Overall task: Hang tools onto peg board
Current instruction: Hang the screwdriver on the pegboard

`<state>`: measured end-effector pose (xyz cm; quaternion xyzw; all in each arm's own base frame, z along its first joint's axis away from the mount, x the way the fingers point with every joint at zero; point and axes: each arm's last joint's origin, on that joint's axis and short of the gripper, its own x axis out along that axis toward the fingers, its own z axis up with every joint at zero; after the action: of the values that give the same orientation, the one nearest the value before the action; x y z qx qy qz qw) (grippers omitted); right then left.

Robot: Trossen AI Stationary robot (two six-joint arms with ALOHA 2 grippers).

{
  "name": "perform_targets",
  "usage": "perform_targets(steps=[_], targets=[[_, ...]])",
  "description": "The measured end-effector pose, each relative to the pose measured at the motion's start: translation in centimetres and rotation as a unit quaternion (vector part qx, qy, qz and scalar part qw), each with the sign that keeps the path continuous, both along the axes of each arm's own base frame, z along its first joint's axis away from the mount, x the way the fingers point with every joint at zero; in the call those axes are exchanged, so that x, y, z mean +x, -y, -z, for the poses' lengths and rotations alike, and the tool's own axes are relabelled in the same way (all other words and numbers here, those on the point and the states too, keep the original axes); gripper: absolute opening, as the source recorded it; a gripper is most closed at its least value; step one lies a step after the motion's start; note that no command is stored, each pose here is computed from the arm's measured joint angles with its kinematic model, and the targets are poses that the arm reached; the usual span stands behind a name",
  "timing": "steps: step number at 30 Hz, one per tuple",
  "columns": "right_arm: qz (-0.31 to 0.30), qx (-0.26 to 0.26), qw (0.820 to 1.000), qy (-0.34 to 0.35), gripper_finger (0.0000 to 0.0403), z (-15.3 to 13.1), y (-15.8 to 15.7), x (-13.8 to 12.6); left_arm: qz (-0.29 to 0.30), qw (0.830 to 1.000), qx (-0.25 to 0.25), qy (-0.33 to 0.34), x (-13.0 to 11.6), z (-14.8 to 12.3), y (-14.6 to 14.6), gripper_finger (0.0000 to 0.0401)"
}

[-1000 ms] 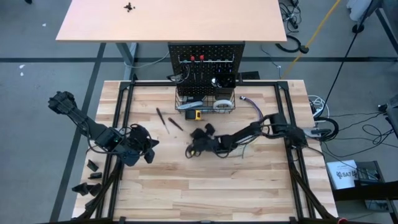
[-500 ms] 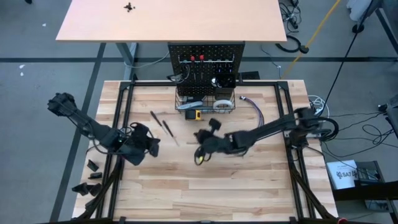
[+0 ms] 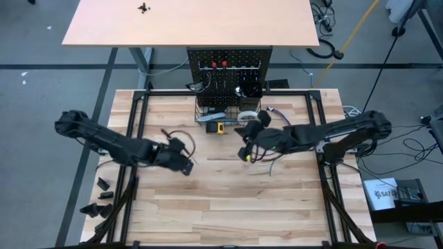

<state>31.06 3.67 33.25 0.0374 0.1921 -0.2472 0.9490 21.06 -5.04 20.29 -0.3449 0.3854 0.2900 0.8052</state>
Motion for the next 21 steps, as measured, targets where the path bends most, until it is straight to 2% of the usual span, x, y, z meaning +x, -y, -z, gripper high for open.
perform_targets(steps=[4, 5, 7, 8, 10, 12, 14, 15, 21], targets=[[-0.006, -0.007, 1.000, 0.012, 0.0000, -1.6, 0.3, -1.6, 0.036, 0.998, -0.012, -0.044, 1.4, -0.7, -2.3, 0.0146], [-0.007, -0.008, 1.000, 0.015, 0.0000, -2.0, 0.3, -2.0, 0.064, 0.996, -0.004, -0.060, 1.6, -0.7, -2.8, 0.0146], [-0.010, -0.015, 1.000, 0.010, 0.0000, -2.4, 0.5, -2.8, 0.162, 0.983, 0.036, -0.076, 2.2, -1.1, -3.4, 0.0146], [-0.012, -0.019, 1.000, 0.005, 0.0000, -2.6, 0.5, -3.1, 0.220, 0.970, 0.064, -0.082, 2.4, -1.3, -3.4, 0.0146], [-0.014, -0.025, 1.000, -0.006, 0.0000, -2.7, 0.6, -3.6, 0.334, 0.930, 0.124, -0.091, 2.8, -1.6, -3.3, 0.0146], [-0.015, -0.029, 0.999, -0.018, 0.0000, -2.7, 0.7, -4.0, 0.439, 0.873, 0.190, -0.100, 3.2, -1.9, -3.0, 0.0146], [-0.016, -0.033, 0.999, -0.031, 0.0000, -2.6, 0.7, -4.2, 0.515, 0.815, 0.240, -0.111, 3.4, -2.0, -3.1, 0.0146], [-0.017, -0.033, 0.999, -0.037, 0.0000, -2.5, 0.7, -4.3, 0.534, 0.798, 0.250, -0.121, 3.4, -1.8, -3.4, 0.0146], [-0.030, -0.013, 0.996, -0.082, 0.0000, -1.6, 0.7, -4.8, 0.587, 0.753, 0.215, -0.204, 2.6, -0.3, -6.2, 0.0146]])
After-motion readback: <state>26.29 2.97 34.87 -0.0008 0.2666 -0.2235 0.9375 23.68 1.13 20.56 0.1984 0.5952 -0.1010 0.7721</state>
